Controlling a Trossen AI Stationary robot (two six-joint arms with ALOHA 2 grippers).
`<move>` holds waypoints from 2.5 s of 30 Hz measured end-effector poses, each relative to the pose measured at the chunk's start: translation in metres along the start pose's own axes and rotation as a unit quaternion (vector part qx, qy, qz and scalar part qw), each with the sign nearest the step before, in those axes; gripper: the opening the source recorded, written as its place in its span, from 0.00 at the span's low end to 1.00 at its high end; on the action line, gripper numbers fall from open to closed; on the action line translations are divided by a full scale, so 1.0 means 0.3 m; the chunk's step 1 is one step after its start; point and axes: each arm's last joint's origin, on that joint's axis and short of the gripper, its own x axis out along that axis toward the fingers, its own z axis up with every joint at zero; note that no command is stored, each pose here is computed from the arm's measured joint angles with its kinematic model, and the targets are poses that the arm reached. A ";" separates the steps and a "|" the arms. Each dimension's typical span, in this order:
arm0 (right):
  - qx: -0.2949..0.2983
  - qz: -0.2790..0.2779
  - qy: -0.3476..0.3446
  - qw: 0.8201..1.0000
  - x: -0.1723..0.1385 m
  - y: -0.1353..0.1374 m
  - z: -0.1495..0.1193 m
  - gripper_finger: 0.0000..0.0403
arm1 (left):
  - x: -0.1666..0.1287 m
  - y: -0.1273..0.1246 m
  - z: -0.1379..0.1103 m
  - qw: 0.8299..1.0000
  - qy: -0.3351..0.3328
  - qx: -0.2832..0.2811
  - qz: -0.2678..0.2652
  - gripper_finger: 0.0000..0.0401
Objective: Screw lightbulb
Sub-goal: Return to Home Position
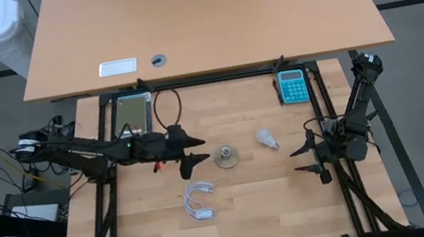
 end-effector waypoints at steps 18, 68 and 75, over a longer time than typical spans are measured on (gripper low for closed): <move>0.015 -0.034 -0.006 0.999 0.015 -0.021 0.008 0.57 | -0.008 -0.024 0.074 0.993 -0.111 -0.018 -0.045 0.71; 0.175 -0.515 -0.180 0.819 -0.003 -0.373 0.101 0.57 | -0.340 0.222 -0.363 0.993 -0.107 -0.017 -0.043 0.71; 0.178 -0.529 -0.189 0.808 -0.008 -0.383 0.105 0.57 | -0.371 0.226 -0.363 0.993 -0.110 -0.018 -0.045 0.71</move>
